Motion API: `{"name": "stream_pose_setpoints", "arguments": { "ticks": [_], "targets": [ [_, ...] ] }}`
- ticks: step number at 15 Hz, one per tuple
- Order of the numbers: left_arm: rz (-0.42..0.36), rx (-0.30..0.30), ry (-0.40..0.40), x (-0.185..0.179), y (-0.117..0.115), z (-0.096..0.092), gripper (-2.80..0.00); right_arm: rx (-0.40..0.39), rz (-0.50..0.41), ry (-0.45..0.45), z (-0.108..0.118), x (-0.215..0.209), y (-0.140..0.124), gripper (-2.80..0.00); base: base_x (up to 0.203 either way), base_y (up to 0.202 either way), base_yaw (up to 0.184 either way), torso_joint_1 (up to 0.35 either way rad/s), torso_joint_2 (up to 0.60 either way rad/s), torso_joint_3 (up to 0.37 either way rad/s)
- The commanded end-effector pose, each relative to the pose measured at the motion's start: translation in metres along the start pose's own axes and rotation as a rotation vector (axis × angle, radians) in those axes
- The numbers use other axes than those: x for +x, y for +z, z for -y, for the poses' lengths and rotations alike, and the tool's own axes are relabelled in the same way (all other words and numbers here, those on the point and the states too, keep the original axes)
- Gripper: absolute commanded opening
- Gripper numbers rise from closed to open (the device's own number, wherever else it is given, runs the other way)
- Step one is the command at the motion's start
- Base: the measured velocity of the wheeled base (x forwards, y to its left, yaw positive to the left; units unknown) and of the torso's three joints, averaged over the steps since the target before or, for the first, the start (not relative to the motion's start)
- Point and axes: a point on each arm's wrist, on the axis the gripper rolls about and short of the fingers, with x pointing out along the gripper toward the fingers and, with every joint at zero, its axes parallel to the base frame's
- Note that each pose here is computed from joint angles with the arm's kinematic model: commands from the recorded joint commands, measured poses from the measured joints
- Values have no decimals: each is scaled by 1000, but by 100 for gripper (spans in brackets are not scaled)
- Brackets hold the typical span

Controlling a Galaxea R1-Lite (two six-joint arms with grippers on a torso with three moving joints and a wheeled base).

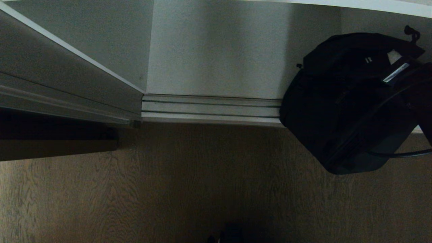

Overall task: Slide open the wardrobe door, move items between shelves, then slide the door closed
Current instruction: Place the bag on the lower shelf

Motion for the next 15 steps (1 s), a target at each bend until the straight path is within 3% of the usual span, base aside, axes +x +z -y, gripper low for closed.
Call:
{"name": "stream_pose_setpoints", "arguments": {
  "ticks": [1, 4, 9, 11, 15],
  "targets": [
    [0, 0, 0, 0, 0, 0, -280, 21, 20, 8, -3, 10, -9, -280, 0, 0, 0, 0, 0, 0],
    [0, 0, 0, 0, 0, 0, -280, 91, 83, 24, -9, 18, 2, -280, 0, 0, 0, 0, 0, 0],
    [0, 0, 0, 0, 0, 0, -280, 177, 113, 66, -15, 6, 34, -280, 0, 0, 0, 0, 0, 0],
    [-1, 0, 0, 0, 0, 0, -280, 209, 29, 112, -12, -13, 37, -280, 0, 0, 0, 0, 0, 0],
    [-1, 0, 0, 0, 0, 0, -280, 200, -147, 181, 3, -50, 15, -280, 0, 0, 0, 0, 0, 0]
  ]
}}
